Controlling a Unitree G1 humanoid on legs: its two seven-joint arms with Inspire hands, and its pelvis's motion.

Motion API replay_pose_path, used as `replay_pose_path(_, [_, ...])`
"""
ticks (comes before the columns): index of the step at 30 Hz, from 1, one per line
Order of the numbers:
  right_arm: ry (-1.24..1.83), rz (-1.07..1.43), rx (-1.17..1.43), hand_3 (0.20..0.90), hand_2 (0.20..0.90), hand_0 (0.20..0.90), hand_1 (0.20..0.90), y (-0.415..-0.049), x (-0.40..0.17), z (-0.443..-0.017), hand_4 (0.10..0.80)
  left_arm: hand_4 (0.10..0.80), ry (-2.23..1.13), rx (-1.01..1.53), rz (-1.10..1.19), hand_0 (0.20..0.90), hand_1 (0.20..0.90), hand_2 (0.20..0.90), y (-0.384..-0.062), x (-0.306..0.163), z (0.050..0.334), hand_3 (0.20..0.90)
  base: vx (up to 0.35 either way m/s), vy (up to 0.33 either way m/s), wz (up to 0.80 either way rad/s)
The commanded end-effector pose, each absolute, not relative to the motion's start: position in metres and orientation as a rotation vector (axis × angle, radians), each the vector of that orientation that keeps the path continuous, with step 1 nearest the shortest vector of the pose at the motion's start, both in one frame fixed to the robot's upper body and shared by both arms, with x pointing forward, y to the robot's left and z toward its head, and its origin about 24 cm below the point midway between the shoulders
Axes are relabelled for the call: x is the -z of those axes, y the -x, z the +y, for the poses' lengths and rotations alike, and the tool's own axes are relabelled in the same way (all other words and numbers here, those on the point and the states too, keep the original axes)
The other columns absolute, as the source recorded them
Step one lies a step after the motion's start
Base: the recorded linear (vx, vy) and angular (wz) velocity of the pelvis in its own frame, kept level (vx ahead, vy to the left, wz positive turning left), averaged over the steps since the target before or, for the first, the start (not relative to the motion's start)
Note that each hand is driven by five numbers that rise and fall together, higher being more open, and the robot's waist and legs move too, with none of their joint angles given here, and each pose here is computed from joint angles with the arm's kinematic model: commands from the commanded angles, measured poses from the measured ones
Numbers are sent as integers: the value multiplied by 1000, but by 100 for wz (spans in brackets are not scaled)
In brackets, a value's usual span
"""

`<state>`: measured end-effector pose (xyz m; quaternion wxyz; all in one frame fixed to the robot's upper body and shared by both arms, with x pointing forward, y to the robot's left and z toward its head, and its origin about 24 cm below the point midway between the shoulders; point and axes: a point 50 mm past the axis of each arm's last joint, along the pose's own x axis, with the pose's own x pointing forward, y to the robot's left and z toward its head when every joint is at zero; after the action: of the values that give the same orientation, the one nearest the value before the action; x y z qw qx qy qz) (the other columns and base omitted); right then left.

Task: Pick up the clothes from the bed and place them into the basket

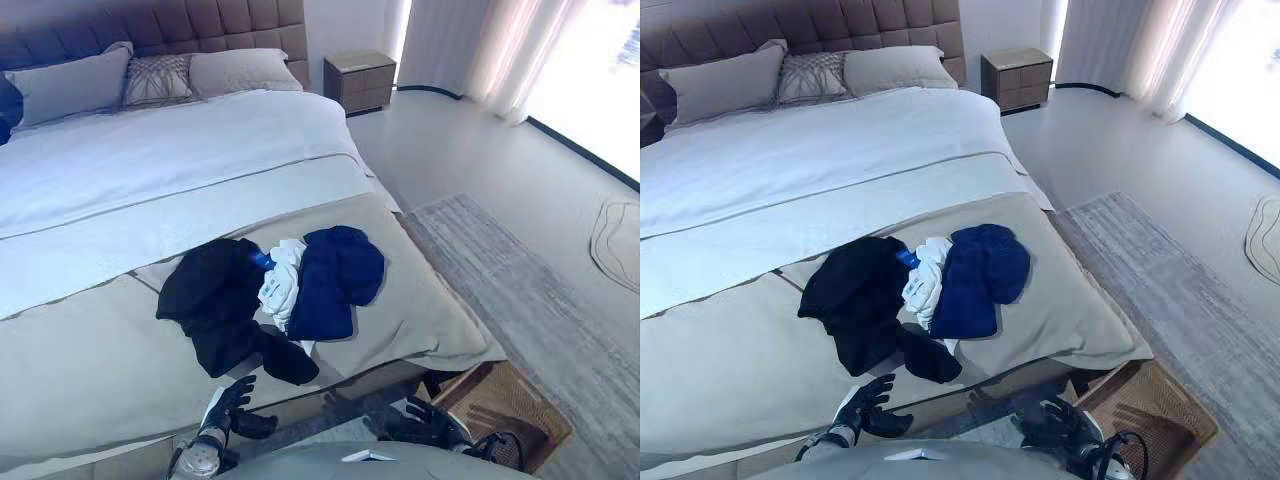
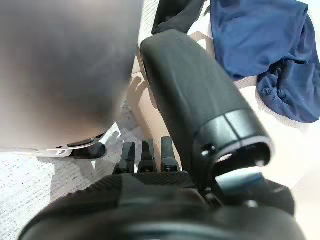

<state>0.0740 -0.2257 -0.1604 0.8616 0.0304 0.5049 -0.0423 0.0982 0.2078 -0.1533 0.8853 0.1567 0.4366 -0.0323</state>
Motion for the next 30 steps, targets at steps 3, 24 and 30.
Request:
replay_pose_path(3, [-19,932,68,900,900,900,900,-113,151,-224,800,800,-339,28,741,900,900,900,-139,136,214,900,0,0,0])
replay_pose_path(24, [369,493,286,900,900,900,900,-189,96,-241,800,800,-534,-134,271,900,900,900,-202,74,230,900,-2,3,4])
replay_pose_path(30, [550,264,335,900,900,900,900,-223,55,-245,800,800,-606,-141,149,900,900,900,-217,45,240,900,-12,-8,22])
